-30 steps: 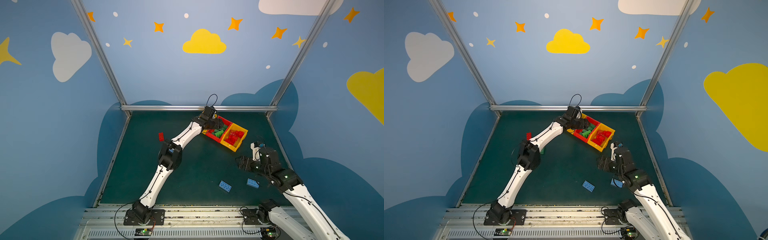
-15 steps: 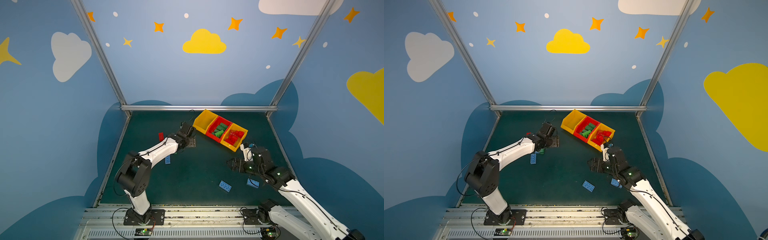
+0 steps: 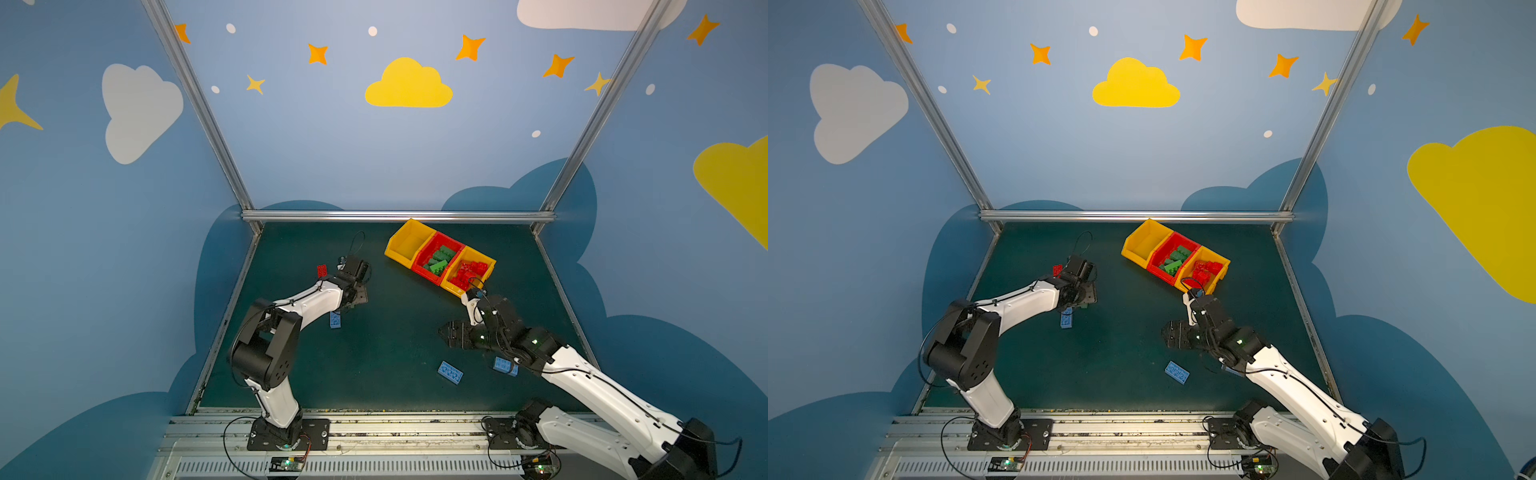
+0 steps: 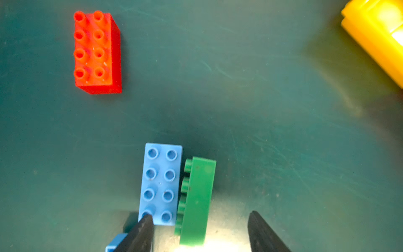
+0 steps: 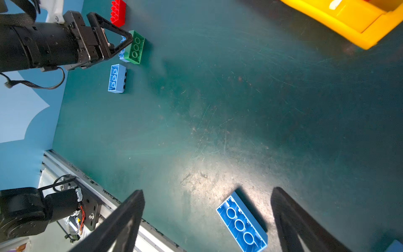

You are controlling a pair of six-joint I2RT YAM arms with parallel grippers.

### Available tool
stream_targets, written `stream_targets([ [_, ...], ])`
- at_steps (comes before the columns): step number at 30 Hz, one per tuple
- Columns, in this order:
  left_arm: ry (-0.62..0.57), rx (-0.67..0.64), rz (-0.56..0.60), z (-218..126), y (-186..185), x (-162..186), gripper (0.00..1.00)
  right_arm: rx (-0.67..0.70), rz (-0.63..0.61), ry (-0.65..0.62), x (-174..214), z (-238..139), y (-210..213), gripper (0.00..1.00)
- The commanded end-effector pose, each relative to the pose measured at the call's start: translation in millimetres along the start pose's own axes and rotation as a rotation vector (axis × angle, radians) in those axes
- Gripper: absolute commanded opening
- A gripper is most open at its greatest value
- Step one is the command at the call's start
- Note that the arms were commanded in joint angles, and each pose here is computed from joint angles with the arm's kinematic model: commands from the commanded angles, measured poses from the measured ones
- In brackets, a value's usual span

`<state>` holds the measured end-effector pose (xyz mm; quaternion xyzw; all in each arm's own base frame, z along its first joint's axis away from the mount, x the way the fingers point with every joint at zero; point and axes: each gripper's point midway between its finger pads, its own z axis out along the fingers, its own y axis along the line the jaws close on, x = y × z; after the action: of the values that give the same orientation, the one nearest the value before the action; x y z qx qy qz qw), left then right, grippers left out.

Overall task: Sort the legos into containers by color
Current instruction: 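Grasp the small green brick beside the blue brick with the left gripper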

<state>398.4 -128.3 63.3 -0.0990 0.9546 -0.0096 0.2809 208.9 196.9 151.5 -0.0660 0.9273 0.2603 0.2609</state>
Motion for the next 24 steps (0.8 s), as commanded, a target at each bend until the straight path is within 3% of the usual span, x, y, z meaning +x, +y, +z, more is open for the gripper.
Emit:
stream_targets([
  [1,-0.003,0.012,0.007,6.8,-3.9,-6.1,0.66,0.015,0.001,-0.038,-12.7,-6.6,4.2,0.89],
  [24,0.093,0.002,0.010,39.8,-17.8,-1.9,0.54,0.061,-0.031,-0.038,-13.4,-4.9,-3.4,0.89],
])
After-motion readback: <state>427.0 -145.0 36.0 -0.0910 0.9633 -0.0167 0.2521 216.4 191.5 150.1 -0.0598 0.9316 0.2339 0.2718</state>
